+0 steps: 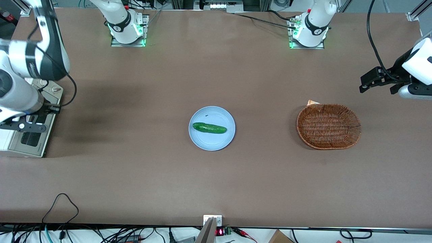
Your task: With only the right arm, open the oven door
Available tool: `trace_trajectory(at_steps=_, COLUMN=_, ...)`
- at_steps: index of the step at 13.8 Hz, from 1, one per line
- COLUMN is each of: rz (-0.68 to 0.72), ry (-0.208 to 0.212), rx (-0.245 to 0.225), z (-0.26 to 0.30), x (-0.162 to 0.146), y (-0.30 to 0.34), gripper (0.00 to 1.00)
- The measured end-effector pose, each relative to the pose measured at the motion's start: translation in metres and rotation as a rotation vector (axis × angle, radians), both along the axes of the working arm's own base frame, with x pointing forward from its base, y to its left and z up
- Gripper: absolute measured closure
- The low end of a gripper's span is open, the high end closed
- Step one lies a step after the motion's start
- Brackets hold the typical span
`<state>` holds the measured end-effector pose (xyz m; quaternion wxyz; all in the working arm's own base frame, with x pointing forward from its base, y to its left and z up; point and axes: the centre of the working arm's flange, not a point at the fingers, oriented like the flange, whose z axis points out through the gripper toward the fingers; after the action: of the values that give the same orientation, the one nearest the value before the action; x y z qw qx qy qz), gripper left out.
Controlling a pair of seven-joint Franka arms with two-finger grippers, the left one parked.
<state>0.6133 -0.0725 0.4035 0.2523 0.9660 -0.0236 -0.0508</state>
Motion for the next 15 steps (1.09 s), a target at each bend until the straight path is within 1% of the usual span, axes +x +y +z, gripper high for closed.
trace_trajectory(at_steps=1, rz=0.001, ry=-0.011, rx=-0.032, z=-0.012, x=0.000, y=-0.016, gripper=0.99)
trace_trajectory(at_steps=2, rz=-0.003, ry=-0.017, rx=-0.050, z=-0.020, x=-0.001, y=-0.031, gripper=0.99)
trace_trajectory(at_steps=7, rz=-0.006, ry=-0.045, rx=-0.123, z=-0.033, x=-0.007, y=-0.064, gripper=0.99)
trace_trajectory(at_steps=11, rz=0.007, ry=-0.047, rx=-0.128, z=-0.047, x=-0.006, y=-0.069, gripper=0.99)
trace_trajectory(at_steps=15, rz=0.007, ry=-0.050, rx=-0.128, z=-0.051, x=-0.007, y=-0.074, gripper=0.99)
